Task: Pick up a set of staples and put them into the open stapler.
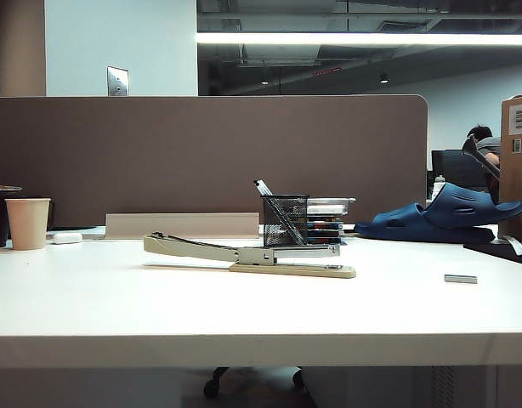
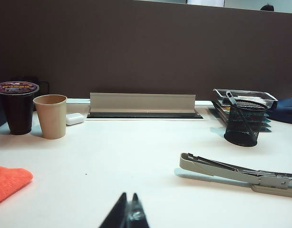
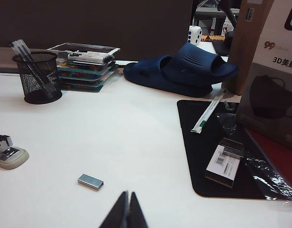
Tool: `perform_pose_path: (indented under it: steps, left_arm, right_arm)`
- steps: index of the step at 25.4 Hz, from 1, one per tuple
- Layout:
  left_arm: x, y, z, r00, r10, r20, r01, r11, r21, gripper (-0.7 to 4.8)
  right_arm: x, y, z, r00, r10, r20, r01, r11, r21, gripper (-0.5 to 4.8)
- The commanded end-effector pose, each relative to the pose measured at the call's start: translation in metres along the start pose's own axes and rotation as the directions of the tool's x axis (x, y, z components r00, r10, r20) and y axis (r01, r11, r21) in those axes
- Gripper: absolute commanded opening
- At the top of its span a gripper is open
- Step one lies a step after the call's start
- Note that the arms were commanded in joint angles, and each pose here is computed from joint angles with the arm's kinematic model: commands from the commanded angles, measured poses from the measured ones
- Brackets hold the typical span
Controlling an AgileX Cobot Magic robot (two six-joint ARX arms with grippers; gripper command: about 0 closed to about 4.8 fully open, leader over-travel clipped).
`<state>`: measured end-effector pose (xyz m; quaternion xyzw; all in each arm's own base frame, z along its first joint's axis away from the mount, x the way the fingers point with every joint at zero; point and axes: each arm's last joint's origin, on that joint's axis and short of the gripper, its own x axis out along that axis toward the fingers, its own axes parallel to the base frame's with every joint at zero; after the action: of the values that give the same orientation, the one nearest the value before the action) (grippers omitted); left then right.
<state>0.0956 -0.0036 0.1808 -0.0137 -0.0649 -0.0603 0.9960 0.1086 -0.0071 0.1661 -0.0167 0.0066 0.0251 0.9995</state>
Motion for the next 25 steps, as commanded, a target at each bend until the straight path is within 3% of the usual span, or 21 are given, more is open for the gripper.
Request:
perform_pose_path:
  steps: [1,11,16,25]
  left_arm:
    - [0.0,0.0,0.002,1.0,-0.004,0.014,0.004,1.0,0.001,-0.05]
    - [0.0,0.0,0.002,1.0,-0.005,0.014,0.005,1.0,0.001,-0.05]
    - [0.0,-0.003,0.004,0.995,-0.095,0.011,0.095,0.996,-0.002,-0.05]
    - [-0.006,-0.005,0.029,0.993,-0.116,-0.034,0.116,0.993,-0.011,-0.05]
  right_arm:
    - [0.0,0.0,0.003,1.0,0.001,0.021,-0.001,1.0,-0.006,-0.05]
    - [0.0,0.0,0.006,0.999,0.002,0.035,-0.001,1.0,-0.008,-0.05]
    - [-0.002,0.0,0.025,0.998,-0.001,0.061,0.001,1.0,0.0,-0.05]
    - [-0.011,-0.001,0.064,0.999,-0.002,0.053,0.002,1.0,0.001,-0.05]
